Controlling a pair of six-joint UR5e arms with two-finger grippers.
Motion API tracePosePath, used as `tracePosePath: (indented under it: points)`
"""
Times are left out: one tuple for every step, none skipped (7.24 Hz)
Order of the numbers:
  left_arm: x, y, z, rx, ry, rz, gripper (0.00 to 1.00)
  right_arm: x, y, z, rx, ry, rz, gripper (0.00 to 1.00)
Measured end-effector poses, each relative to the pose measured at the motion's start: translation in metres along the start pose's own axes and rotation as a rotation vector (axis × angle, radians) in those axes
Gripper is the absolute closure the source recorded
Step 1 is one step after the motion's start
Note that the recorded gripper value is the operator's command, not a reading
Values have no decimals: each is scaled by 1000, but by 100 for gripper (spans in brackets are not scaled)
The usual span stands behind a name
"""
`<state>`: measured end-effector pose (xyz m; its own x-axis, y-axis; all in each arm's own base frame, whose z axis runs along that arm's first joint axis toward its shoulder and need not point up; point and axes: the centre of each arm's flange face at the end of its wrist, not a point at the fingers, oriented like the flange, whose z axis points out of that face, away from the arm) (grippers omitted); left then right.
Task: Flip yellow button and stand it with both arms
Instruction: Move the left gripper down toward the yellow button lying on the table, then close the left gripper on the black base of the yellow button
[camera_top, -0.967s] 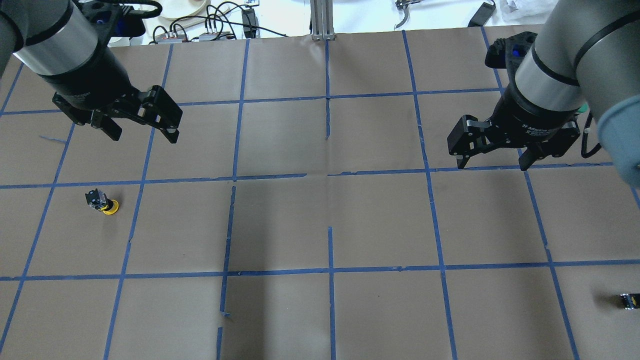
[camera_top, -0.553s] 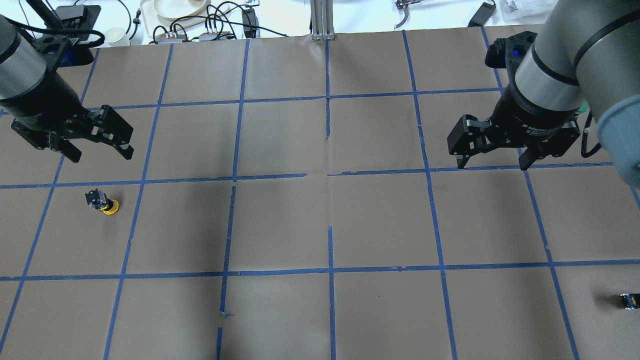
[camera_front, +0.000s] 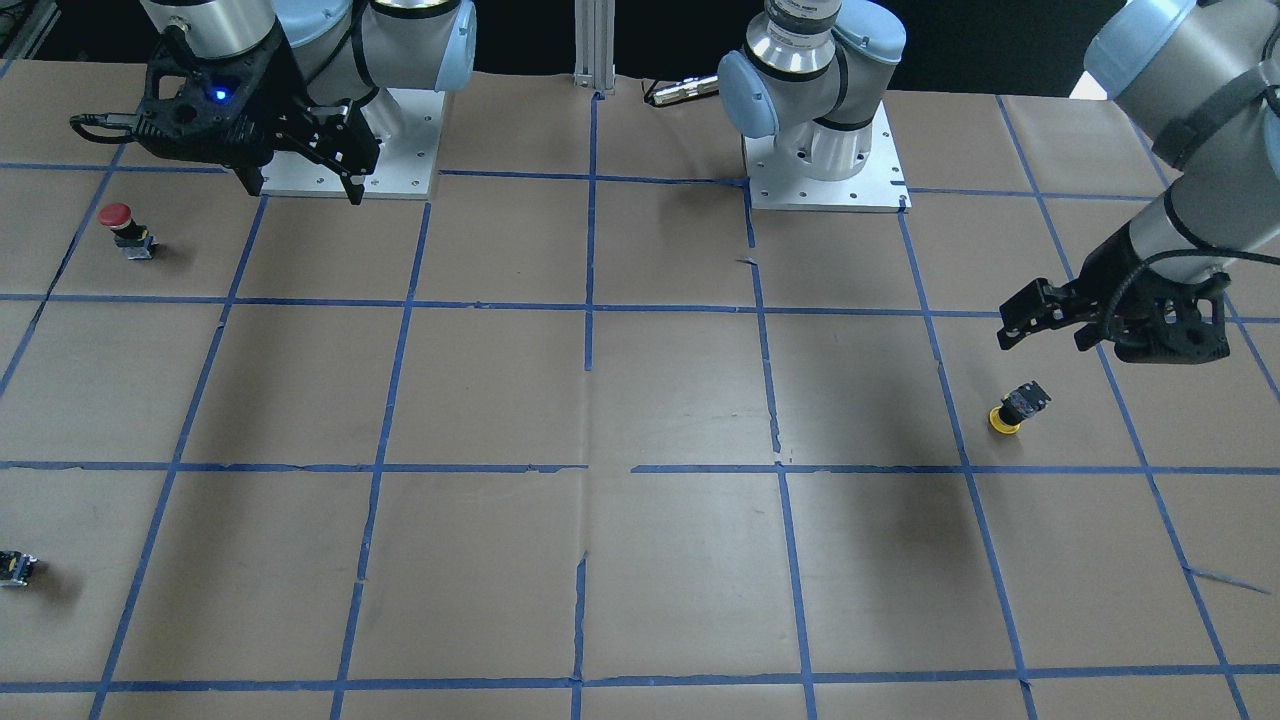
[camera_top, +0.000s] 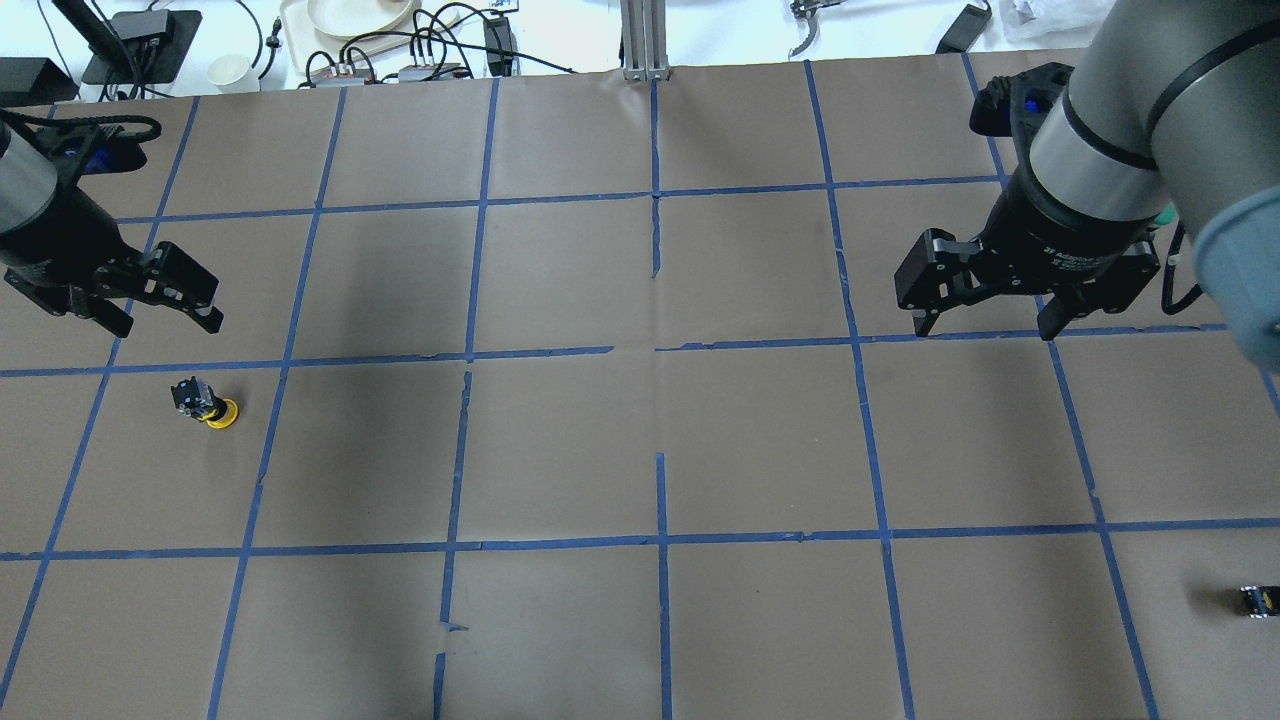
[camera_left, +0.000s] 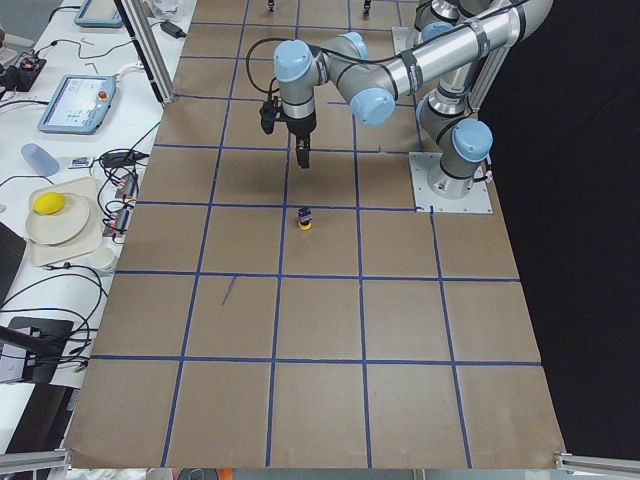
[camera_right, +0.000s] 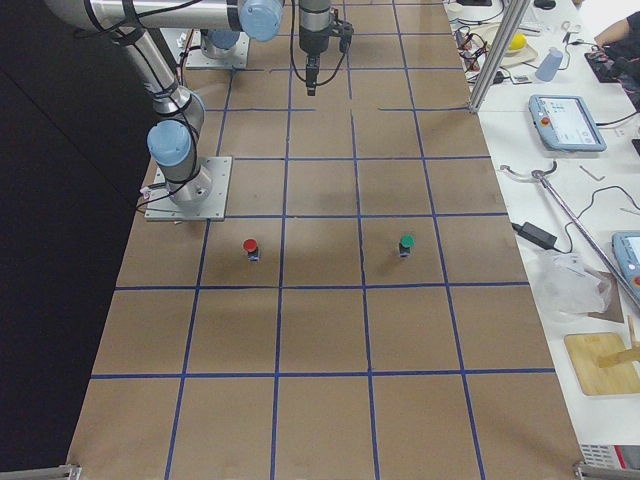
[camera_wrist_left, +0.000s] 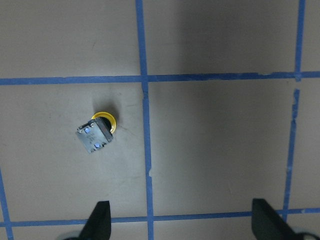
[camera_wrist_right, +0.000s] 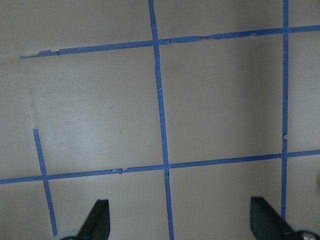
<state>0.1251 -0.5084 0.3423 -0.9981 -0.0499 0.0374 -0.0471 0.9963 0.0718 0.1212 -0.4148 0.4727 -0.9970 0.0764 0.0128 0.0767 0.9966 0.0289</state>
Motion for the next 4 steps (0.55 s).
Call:
tracePosePath:
  points:
    - [-19, -5, 26, -2, -22, -32, 5, 0, 0, 1, -2, 0, -1, 0]
    - [-33, -6, 48, -12, -41, -56, 4, 0, 1, 2, -4, 1, -2, 0]
    - [-40, -2, 64, -29, -59, -69, 6, 0, 4, 3, -4, 1, -2, 0]
    - [-46, 2, 76, -48, -83, -81, 6, 1, 6, 4, -6, 0, -4, 0]
